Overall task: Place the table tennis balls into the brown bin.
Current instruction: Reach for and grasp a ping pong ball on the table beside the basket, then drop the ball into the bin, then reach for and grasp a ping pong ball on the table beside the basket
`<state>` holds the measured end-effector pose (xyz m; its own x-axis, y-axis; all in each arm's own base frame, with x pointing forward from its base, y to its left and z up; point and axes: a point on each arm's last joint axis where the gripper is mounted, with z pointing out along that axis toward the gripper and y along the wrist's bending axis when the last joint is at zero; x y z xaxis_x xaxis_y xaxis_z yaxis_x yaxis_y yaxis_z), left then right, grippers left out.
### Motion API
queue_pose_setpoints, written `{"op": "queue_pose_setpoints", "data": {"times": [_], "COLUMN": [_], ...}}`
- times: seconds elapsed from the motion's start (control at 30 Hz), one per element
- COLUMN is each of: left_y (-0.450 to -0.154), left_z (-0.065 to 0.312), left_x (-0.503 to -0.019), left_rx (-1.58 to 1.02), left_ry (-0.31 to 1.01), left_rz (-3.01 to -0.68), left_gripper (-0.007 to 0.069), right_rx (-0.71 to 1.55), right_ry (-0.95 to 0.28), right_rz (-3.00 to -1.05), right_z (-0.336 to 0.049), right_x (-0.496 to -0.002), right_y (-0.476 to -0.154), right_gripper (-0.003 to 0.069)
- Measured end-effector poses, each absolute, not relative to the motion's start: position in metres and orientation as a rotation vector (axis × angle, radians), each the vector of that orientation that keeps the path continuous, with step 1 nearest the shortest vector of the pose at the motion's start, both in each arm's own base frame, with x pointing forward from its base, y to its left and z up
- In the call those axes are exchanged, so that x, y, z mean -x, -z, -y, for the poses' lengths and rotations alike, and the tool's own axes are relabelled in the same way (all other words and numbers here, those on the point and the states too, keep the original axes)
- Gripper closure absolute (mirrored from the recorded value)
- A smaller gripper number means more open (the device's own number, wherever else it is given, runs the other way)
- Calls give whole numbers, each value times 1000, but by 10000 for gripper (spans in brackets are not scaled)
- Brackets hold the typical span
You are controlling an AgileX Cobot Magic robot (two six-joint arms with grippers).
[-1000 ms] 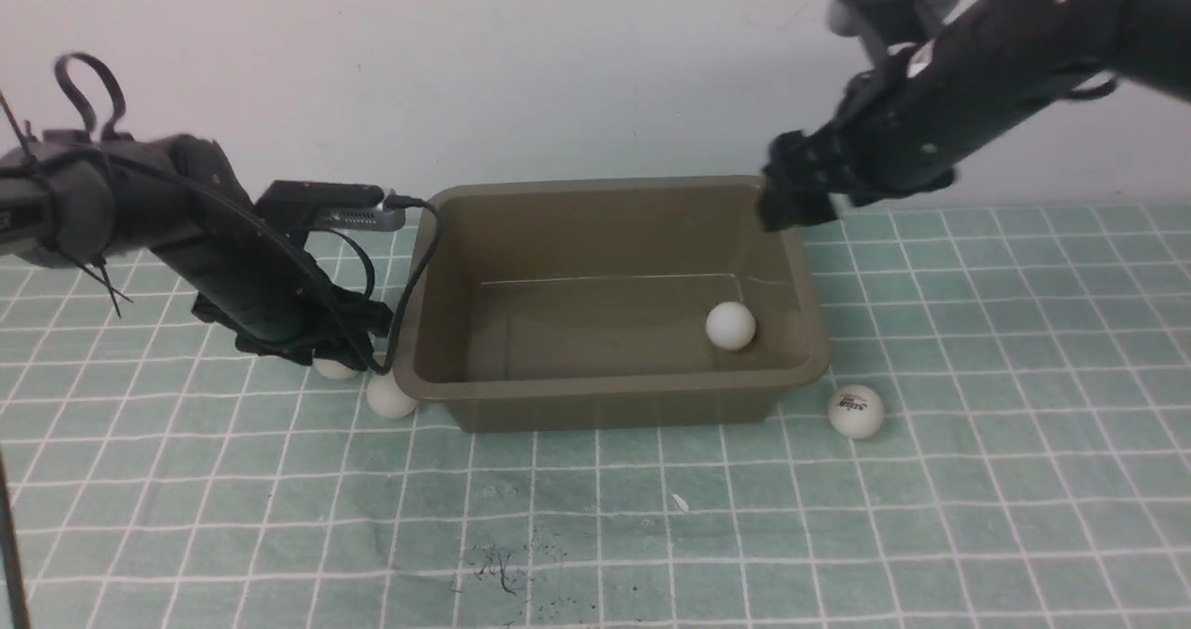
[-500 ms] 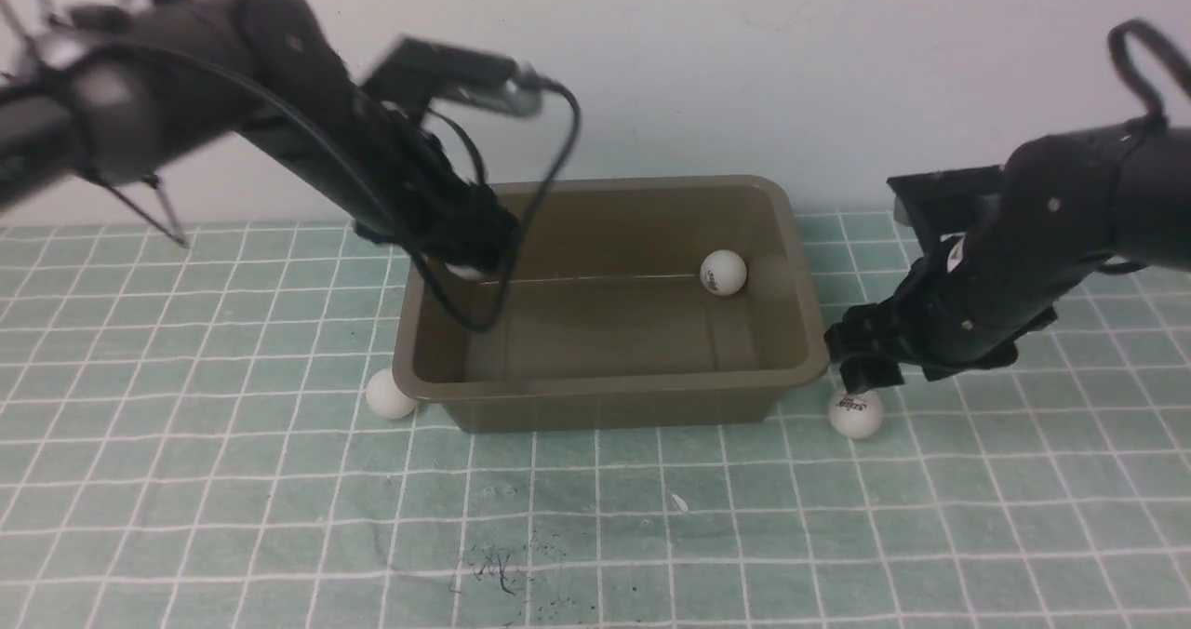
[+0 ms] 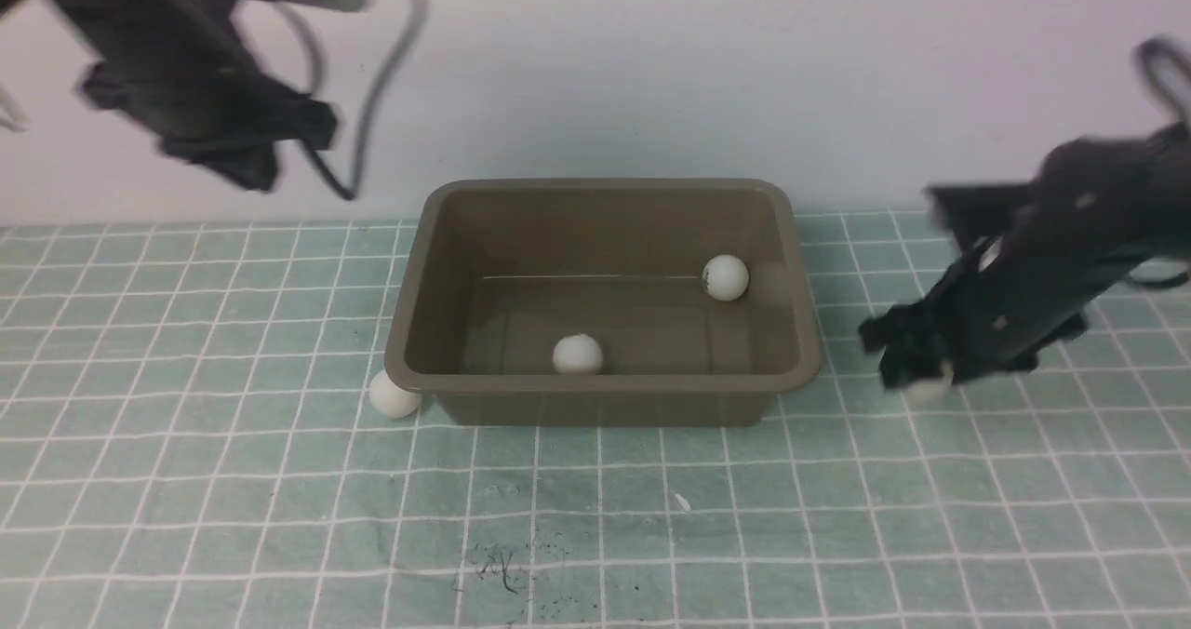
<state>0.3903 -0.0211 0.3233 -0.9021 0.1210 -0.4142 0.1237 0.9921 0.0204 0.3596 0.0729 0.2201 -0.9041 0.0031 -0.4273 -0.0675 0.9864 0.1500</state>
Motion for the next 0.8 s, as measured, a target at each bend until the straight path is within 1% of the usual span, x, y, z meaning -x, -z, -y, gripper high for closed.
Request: {"op": "queue_pose_setpoints", "data": {"times": [0.03,0.07,0.1,0.13,0.17,0.2,0.23,0.27,0.3,0.33,0.37,0.4,0.43,0.47,0.5,0.53,0.57,0.63,0.67,0.7,0.73,0.8], "left_y": [-314,-300,-297,-278,-264,-257,-239,-231,-230,-215,-211,-210,-205,-199,-195,-192,-189,-181,-178,-173,-169,-163], "left_z": [14,8,7,8,11,14,23,27,29,40,43,44,49,53,55,56,58,59,60,60,60,61], "left_x": [-387,-383,-382,-376,-373,-372,-370,-369,-370,-373,-374,-374,-377,-379,-382,-383,-385,-389,-390,-393,-395,-397], "left_rx": [-154,-147,-144,-169,-203,-233,-294,-309,-328,-381,-387,-393,-399,-405,-408,-410,-411,-401,-398,-387,-380,-369], "left_ry": [20,61,61,121,172,211,290,325,328,386,404,402,420,426,420,418,410,401,398,391,390,387], "left_rz": [-2742,-2790,-2800,-2858,-2887,-2888,-2885,-2883,-2873,-2851,-2848,-2845,-2836,-2827,-2820,-2819,-2810,-2802,-2801,-2795,-2795,-2794], "left_gripper": [620,626,627,630,630,630,627,622,620,581,564,550,512,447,382,359,302,195,158,109,78,46], "right_rx": [39,60,59,131,181,213,277,300,305,352,365,367,383,413,446,465,486,510,518,528,531,525], "right_ry": [-245,-297,-296,-344,-372,-393,-437,-454,-458,-495,-503,-502,-509,-510,-496,-487,-467,-412,-382,-321,-284,-201], "right_rz": [-2650,-2555,-2555,-2462,-2417,-2395,-2360,-2348,-2352,-2357,-2363,-2369,-2389,-2414,-2438,-2448,-2445,-2429,-2417,-2390,-2376,-2350], "right_z": [-73,-78,-78,-89,-98,-104,-120,-127,-129,-144,-147,-148,-151,-153,-153,-153,-151,-147,-144,-138,-134,-125], "right_x": [-358,-354,-354,-352,-353,-354,-360,-363,-364,-378,-382,-382,-387,-391,-391,-390,-388,-384,-381,-375,-371,-361], "right_y": [-232,-257,-257,-281,-292,-296,-302,-305,-303,-300,-300,-298,-295,-296,-297,-300,-307,-318,-325,-339,-346,-363], "right_gripper": [297,297,297,297,297,297,297,297,297,274,251,251,209,140,106,88,76,76,82,96,106,132]}}
